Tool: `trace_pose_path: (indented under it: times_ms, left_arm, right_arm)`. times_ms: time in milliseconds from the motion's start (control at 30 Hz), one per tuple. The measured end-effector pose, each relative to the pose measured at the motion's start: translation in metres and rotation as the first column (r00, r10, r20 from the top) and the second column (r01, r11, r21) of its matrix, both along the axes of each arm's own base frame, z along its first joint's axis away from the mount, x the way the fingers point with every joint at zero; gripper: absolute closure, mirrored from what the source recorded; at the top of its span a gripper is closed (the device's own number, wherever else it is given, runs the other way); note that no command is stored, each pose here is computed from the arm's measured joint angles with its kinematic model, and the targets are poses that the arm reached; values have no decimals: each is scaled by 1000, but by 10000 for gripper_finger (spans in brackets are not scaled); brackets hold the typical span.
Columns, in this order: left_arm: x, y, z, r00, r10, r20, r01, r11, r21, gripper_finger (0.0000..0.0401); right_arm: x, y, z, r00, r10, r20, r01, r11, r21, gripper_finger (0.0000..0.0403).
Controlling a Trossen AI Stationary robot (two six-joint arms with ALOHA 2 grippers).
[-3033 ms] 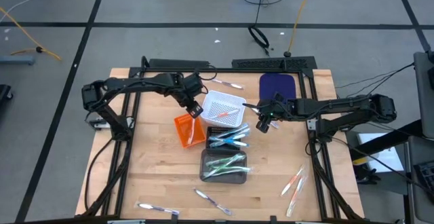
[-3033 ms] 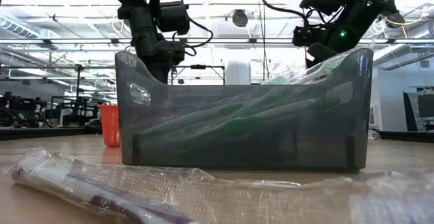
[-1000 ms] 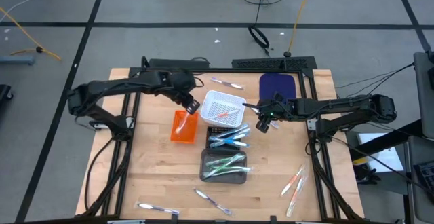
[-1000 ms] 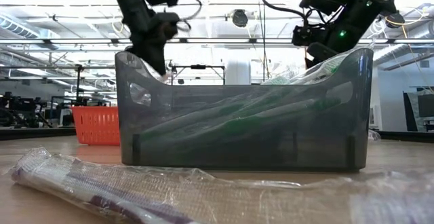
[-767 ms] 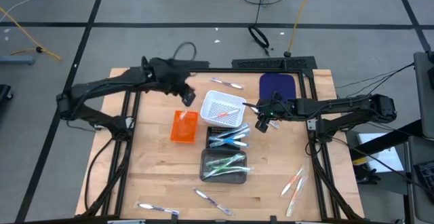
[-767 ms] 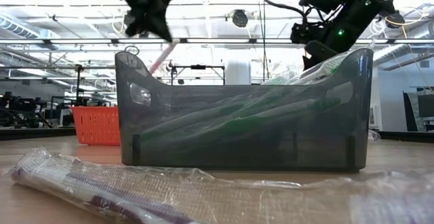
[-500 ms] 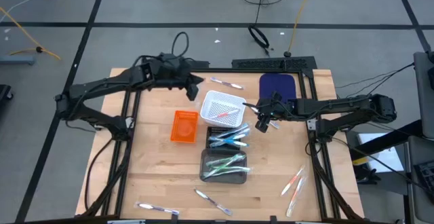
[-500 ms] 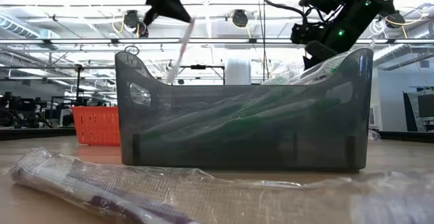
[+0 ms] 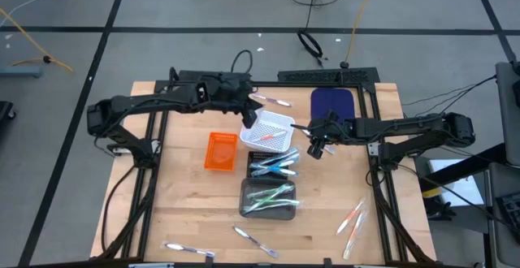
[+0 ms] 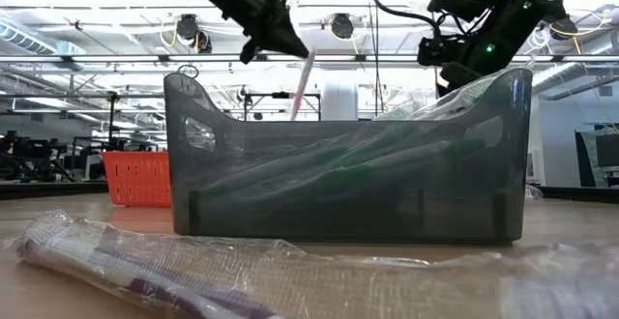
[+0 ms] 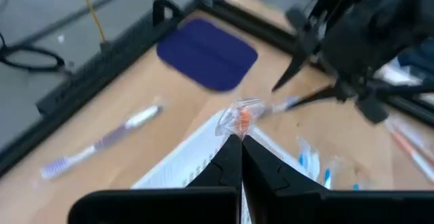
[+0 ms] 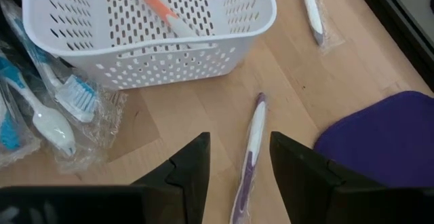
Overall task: Pick & Place Toothbrushes
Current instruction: Put the orange toothbrush from the orange basket into the white basket, then put the purple toothbrush into the orange basket
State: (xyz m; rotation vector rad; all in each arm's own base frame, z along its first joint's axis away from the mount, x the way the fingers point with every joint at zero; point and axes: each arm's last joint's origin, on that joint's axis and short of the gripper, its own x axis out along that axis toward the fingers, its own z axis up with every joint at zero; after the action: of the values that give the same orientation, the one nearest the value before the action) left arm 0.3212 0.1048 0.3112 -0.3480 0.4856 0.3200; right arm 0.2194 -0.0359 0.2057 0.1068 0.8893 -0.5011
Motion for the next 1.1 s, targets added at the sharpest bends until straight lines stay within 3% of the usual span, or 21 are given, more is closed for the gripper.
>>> trace_pose_path:
  times_ms: [333, 567, 767, 1100]
  left_arm:
    - [14, -3, -23, 995, -48, -82, 48, 999, -5, 390]
    - [14, -3, -32, 989, -42, -142, 40, 999, -20, 319]
    - [14, -3, -25, 993, -49, -108, 53, 998, 32, 273]
    - [3, -5, -18, 988, -61, -145, 68, 997, 46, 278]
  right_arm:
    - [-2, 0, -2, 1000, -2, -29, 2, 1000, 2, 259]
    - [-4, -1, -3, 999, -11, -52, 11, 1000, 4, 259]
    - [-12, -8, -15, 995, -57, -82, 59, 998, 19, 259]
    - [-26, -16, -44, 989, -113, -90, 121, 988, 96, 259]
